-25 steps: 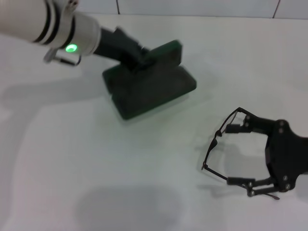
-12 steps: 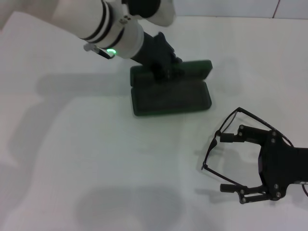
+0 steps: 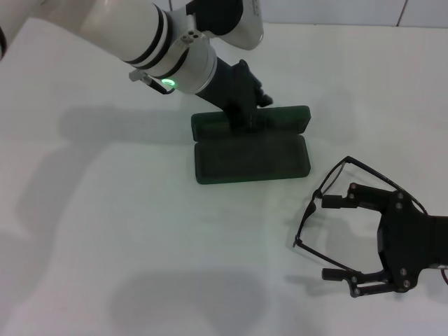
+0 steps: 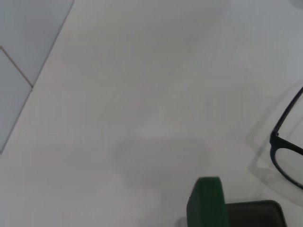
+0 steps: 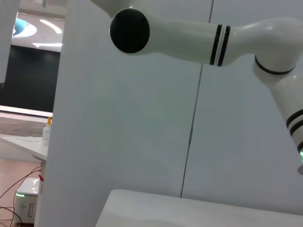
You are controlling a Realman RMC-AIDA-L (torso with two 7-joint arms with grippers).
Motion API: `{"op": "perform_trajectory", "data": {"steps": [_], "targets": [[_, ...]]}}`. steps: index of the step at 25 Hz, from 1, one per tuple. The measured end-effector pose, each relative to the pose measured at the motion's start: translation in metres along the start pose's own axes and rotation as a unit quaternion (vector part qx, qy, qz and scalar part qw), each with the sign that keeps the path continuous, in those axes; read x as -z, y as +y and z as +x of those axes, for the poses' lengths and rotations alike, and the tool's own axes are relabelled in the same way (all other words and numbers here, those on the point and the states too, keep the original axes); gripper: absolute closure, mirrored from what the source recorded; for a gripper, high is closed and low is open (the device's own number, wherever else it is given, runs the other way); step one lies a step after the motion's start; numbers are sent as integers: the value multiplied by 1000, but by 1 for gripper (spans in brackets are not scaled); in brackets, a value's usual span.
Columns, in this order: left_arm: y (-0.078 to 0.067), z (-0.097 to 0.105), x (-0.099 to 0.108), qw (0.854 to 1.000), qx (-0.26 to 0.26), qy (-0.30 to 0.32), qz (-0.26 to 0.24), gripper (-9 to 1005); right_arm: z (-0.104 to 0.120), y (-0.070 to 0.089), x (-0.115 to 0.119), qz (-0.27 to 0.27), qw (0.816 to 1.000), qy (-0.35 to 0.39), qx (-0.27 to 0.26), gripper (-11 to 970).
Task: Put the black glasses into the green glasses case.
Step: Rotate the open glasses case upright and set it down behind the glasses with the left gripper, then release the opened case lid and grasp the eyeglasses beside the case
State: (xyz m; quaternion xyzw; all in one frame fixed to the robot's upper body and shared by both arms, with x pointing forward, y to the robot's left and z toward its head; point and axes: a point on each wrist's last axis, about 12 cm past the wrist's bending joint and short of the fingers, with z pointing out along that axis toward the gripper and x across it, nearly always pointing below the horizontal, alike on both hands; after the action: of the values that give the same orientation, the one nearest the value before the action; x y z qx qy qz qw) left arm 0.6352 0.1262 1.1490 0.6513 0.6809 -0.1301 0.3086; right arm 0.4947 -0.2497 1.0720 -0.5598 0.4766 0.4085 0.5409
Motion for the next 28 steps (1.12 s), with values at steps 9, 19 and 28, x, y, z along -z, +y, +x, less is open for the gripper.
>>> {"op": "perform_trajectory", "data": {"steps": [9,19,28], "targets": [[-16,16,33,976,64,-205,-46,532,-3,-9,4,35,999,-12,3,103],[-100,142,61,820,276,-465,-186,433,-40,-73,-4,1,997,60,40,102],[-149,178,52,783,315,-486,-228,433,-93,-133,-60,-161,918,343,114,102]]}}
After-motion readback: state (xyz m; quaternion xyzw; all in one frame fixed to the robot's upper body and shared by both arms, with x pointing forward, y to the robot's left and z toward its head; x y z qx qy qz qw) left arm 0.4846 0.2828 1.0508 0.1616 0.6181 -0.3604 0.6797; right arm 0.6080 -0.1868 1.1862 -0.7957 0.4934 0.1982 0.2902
